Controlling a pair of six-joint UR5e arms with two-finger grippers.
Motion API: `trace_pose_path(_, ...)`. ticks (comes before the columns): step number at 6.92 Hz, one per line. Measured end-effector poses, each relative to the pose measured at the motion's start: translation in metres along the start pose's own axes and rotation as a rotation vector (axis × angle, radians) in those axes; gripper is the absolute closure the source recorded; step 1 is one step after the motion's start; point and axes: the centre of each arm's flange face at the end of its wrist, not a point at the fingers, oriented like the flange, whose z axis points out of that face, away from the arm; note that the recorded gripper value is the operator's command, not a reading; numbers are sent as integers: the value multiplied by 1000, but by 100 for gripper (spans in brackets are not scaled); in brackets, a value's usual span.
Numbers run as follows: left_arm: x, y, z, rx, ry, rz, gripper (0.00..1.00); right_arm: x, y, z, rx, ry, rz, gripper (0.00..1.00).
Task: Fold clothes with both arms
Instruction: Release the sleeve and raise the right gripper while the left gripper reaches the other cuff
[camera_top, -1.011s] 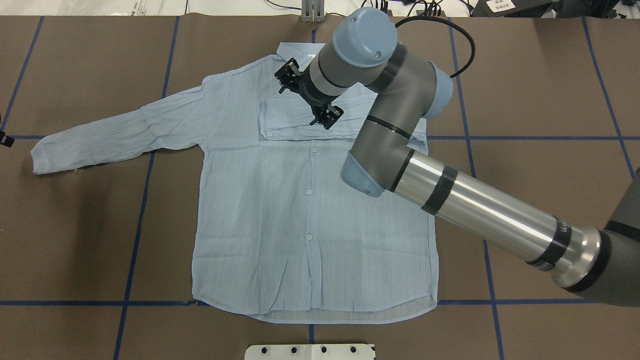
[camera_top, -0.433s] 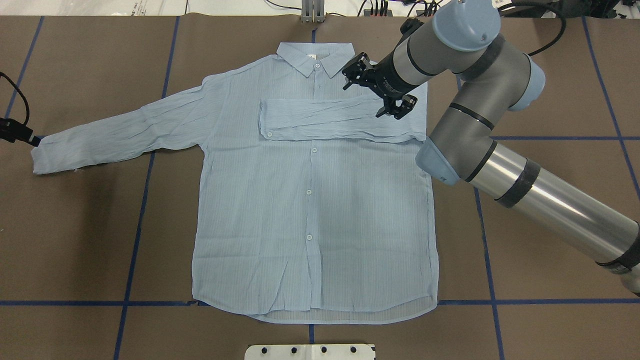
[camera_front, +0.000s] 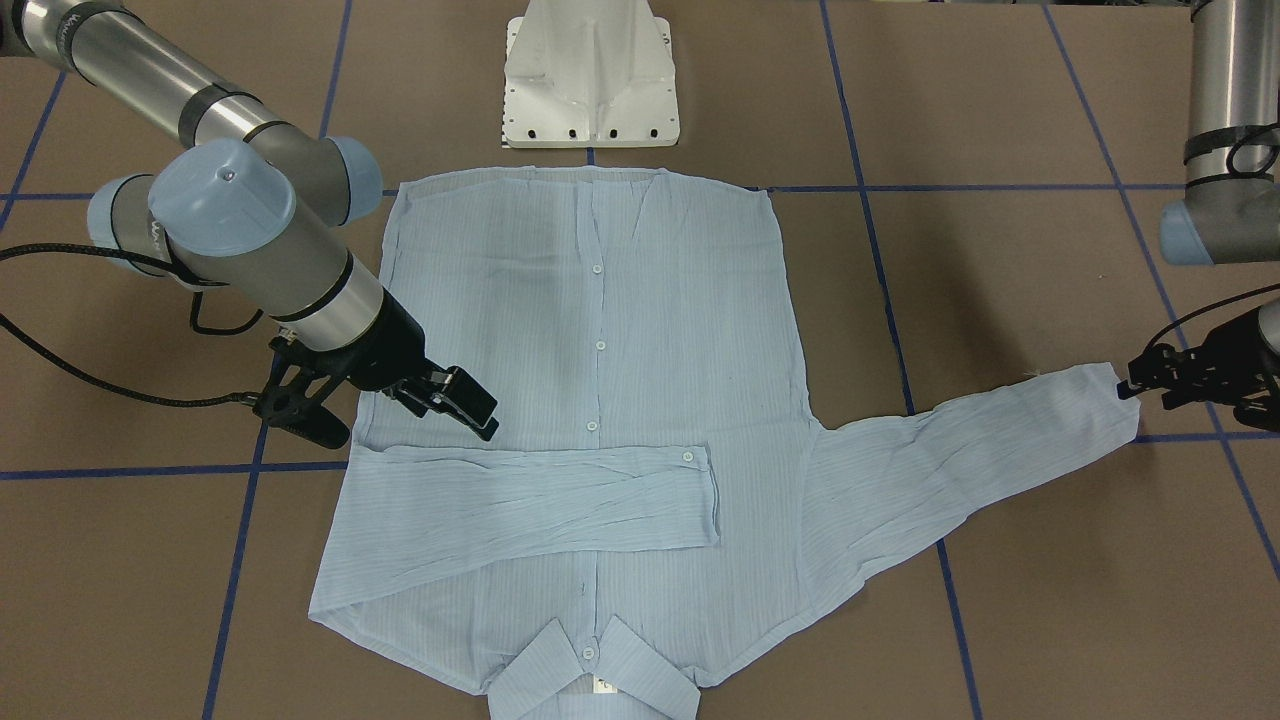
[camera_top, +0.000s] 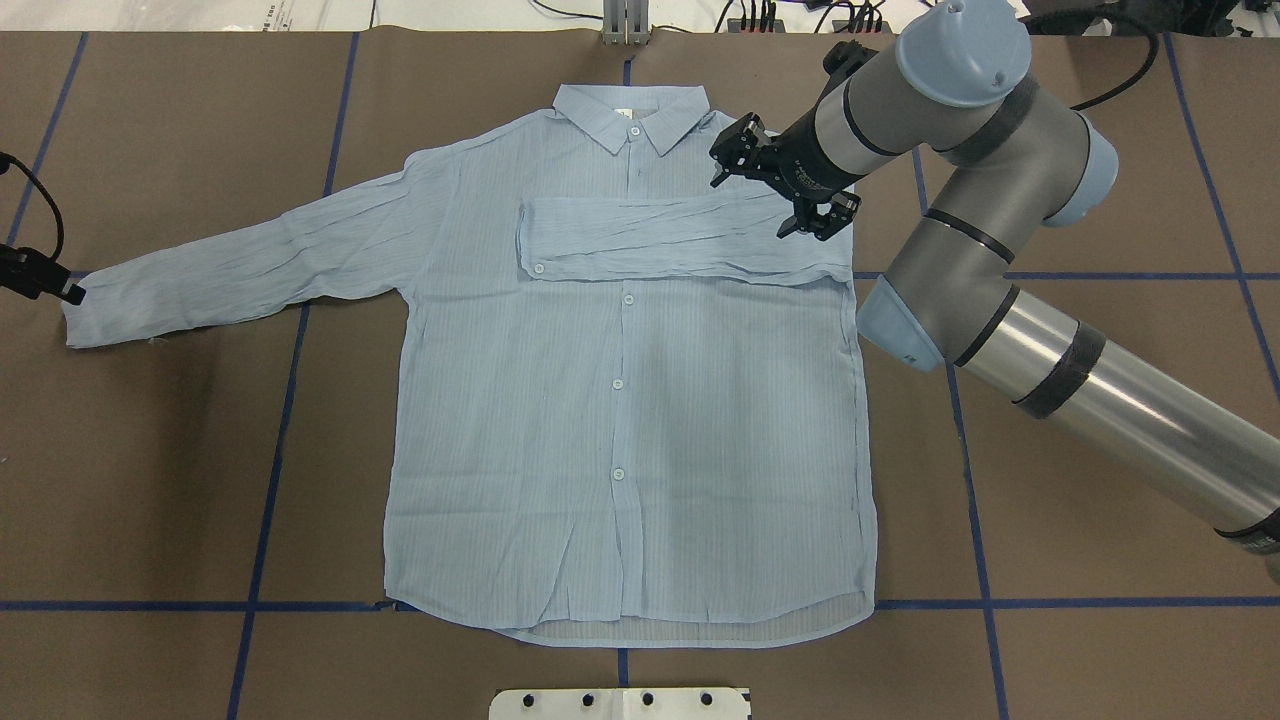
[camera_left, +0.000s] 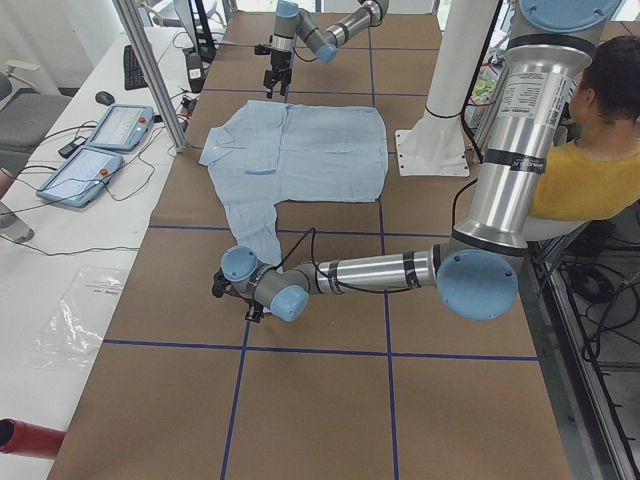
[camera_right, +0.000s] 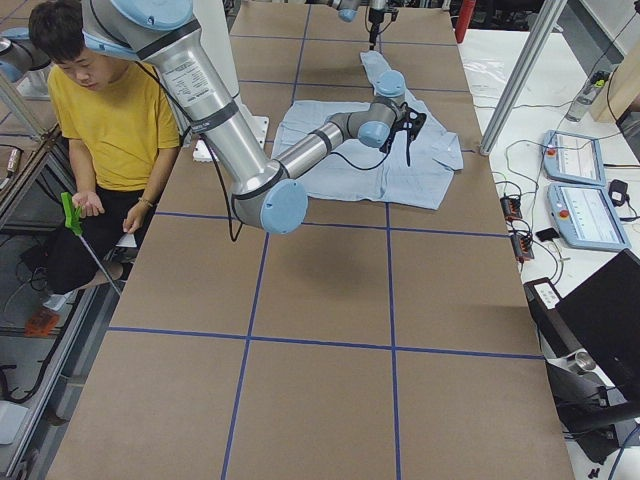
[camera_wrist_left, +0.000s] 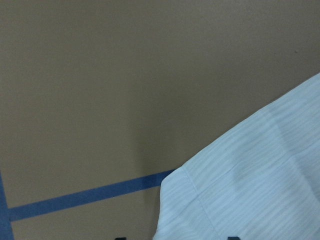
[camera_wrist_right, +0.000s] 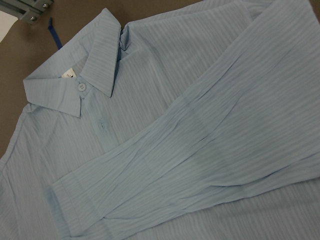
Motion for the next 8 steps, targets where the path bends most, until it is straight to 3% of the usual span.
trace_pose_path(5,1,-1,15,-27,-1,-5,34,13,5,8,3,15,-1,0)
trace_pose_path(6,4,-4,19,-31,-1,0,53,13,7,10,6,15,-3,0)
trace_pose_path(7,6,-6,21,-34,0,6,100,12,9,12,10,15,-5,0)
trace_pose_path(8,7,-6,22,-36,0,8,100,12,10,13,12,15,-6,0)
